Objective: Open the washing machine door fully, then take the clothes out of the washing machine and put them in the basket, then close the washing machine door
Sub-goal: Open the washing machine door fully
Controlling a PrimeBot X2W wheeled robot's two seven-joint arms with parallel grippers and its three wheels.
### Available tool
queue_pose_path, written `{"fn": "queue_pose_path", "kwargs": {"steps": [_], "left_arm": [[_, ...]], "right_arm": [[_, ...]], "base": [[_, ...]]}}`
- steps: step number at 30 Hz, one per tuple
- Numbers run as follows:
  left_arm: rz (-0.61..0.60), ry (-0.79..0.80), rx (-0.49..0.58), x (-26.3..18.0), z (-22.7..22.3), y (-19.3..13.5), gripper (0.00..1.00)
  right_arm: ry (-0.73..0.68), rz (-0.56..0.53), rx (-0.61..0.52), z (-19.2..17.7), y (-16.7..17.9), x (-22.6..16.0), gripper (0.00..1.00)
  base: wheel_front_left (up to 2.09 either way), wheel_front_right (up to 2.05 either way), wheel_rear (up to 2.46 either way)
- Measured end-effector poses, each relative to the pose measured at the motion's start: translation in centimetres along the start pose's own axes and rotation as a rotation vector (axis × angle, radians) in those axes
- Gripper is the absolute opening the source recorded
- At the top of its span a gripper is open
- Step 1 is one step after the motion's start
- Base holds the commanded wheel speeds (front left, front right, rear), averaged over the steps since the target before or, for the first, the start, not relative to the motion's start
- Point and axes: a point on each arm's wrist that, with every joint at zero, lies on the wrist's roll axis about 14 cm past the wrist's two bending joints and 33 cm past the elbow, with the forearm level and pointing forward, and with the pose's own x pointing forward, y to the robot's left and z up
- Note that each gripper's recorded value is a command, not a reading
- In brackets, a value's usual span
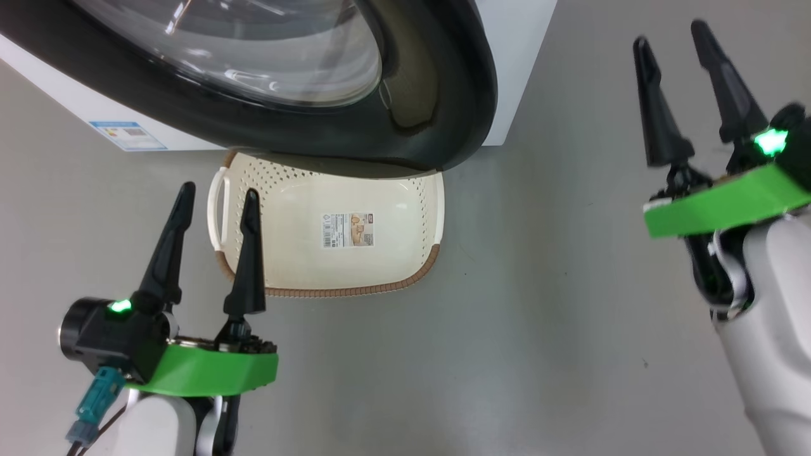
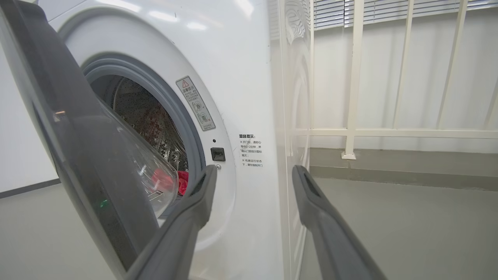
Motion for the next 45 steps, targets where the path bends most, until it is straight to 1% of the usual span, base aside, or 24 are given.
{"fn": "queue_pose_path", "kwargs": {"steps": [5, 11, 17, 32, 41, 42, 43, 44, 45], "left_arm": [[0.002, -0.007, 0.002, -0.1, 0.3, -0.1, 1.0], [0.0, -0.012, 0.003, -0.1, 0.5, -0.1, 1.0], [-0.005, -0.013, 0.001, 0.0, 0.5, -0.3, 1.0], [0.001, 0.0, -0.001, -0.3, 0.1, -0.3, 1.0], [0.013, -0.002, 0.005, -0.4, 0.2, 0.1, 1.0], [0.014, -0.001, 0.005, -0.4, 0.2, 0.1, 1.0], [0.016, -0.001, 0.006, -0.5, 0.2, 0.2, 1.0], [0.017, 0.0, 0.007, -0.5, 0.2, 0.3, 1.0], [0.019, 0.0, 0.008, -0.5, 0.2, 0.3, 1.0]], "right_arm": [[0.002, -0.041, -0.045, -0.6, 0.1, -2.4, 1.0], [0.031, -0.075, -0.034, -1.8, 0.2, -4.4, 1.0], [0.053, -0.089, -0.029, -2.5, 0.2, -5.5, 1.0], [0.057, -0.094, -0.025, -2.5, 0.2, -5.7, 1.0], [0.069, -0.07, -0.026, -3.0, 0.9, -5.5, 1.0], [0.071, -0.068, -0.025, -3.1, 0.9, -5.5, 0.99], [0.074, -0.065, -0.025, -3.2, 1.0, -5.5, 0.65], [0.077, -0.063, -0.025, -3.3, 1.0, -5.5, 0.42], [0.082, -0.06, -0.025, -3.5, 1.1, -5.5, 0.22]], "base": [[0.0, 0.0, 0.0], [0.0, 0.0, 0.0], [0.0, 0.0, 0.0], [0.0, 0.0, 0.0], [0.0, 0.0, 0.0], [0.0, 0.0, 0.0], [0.0, 0.0, 0.0], [0.0, 0.0, 0.0], [0.0, 0.0, 0.0]]}}
